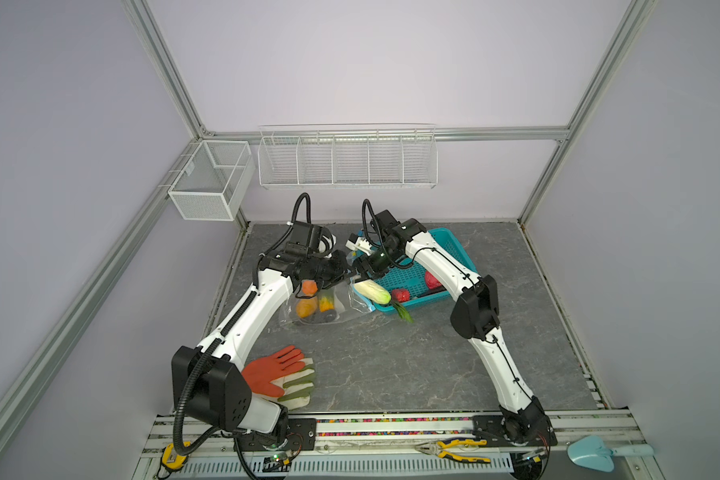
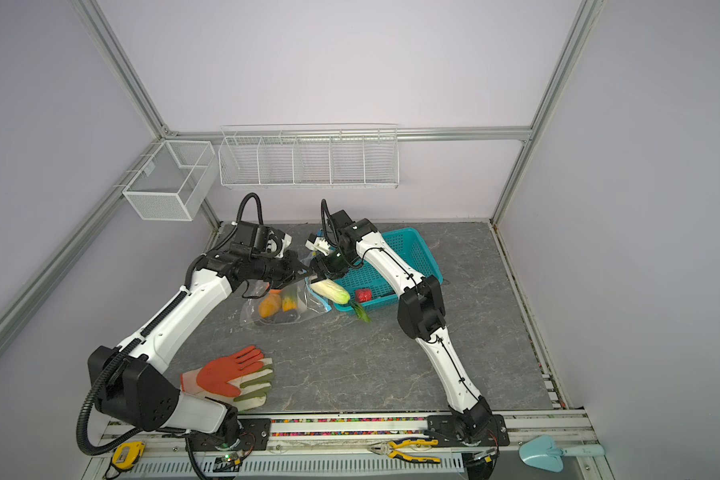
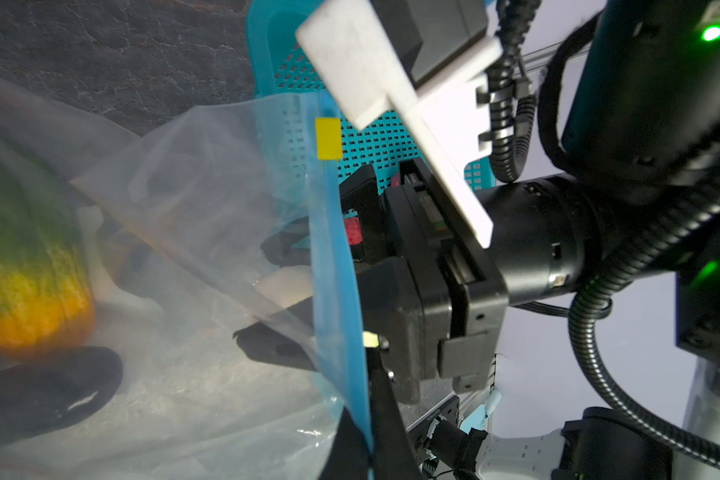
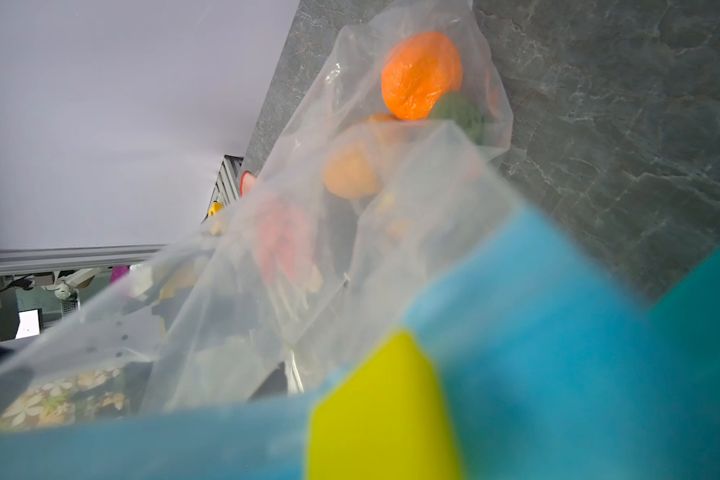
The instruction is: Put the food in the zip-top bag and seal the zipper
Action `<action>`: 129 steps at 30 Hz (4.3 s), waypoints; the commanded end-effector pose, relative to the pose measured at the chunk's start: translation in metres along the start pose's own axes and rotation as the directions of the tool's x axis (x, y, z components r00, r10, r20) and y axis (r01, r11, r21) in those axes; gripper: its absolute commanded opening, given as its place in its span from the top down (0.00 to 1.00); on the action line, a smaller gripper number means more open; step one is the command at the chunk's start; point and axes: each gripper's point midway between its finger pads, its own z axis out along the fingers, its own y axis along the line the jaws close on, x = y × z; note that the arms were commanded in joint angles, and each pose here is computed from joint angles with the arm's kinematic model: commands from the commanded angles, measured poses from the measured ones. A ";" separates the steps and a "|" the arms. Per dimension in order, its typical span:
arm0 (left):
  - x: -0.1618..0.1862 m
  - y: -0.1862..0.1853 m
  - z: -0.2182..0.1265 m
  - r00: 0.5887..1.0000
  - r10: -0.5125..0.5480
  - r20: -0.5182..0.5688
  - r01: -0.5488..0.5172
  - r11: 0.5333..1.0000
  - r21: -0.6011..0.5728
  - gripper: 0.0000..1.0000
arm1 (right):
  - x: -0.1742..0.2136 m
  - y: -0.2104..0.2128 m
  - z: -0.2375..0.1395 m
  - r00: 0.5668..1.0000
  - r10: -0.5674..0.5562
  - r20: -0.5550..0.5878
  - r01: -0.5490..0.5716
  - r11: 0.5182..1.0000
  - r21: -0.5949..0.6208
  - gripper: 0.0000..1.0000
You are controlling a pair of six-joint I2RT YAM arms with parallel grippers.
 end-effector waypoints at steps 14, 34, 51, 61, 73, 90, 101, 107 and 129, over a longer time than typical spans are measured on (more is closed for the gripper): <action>0.001 0.011 0.024 0.999 -0.017 -0.042 0.017 1.000 -0.007 1.00 | -0.013 -0.002 -0.040 0.996 -0.055 0.075 0.051 0.997 0.049 0.14; 0.003 0.012 0.026 0.998 -0.013 -0.055 0.013 1.000 -0.003 1.00 | 0.037 -0.051 -0.120 0.953 -0.299 0.043 0.254 0.872 0.418 0.13; 0.004 0.009 0.024 0.998 -0.008 -0.065 0.008 1.000 0.011 1.00 | 0.085 -0.049 -0.099 0.851 -0.510 -0.126 0.525 0.819 0.229 0.13; 0.004 0.008 0.021 0.998 -0.006 -0.059 0.007 1.000 0.008 1.00 | 0.087 -0.065 -0.076 0.869 -0.468 -0.159 0.491 0.854 0.172 0.14; 0.004 0.009 0.021 0.998 -0.006 -0.056 0.006 1.000 0.001 1.00 | 0.097 -0.068 -0.059 0.881 -0.436 -0.185 0.458 0.883 0.100 0.24; 0.003 0.010 0.019 0.999 -0.009 -0.046 0.008 1.000 -0.009 1.00 | 0.092 -0.063 -0.069 0.875 -0.443 -0.196 0.468 0.876 0.112 0.50; 0.002 0.008 0.016 0.999 -0.010 -0.041 0.009 1.000 -0.008 1.00 | 0.096 -0.048 -0.102 0.862 -0.450 -0.235 0.496 0.843 0.208 0.56; 0.001 0.005 0.014 1.000 -0.008 -0.030 0.008 1.000 0.001 1.00 | 0.101 -0.018 -0.098 0.828 -0.498 -0.258 0.549 0.814 0.190 0.57; 0.007 -0.001 0.003 1.000 0.000 -0.024 0.000 1.000 0.027 1.00 | 0.058 0.016 -0.058 0.804 -0.540 -0.247 0.580 0.804 0.131 0.57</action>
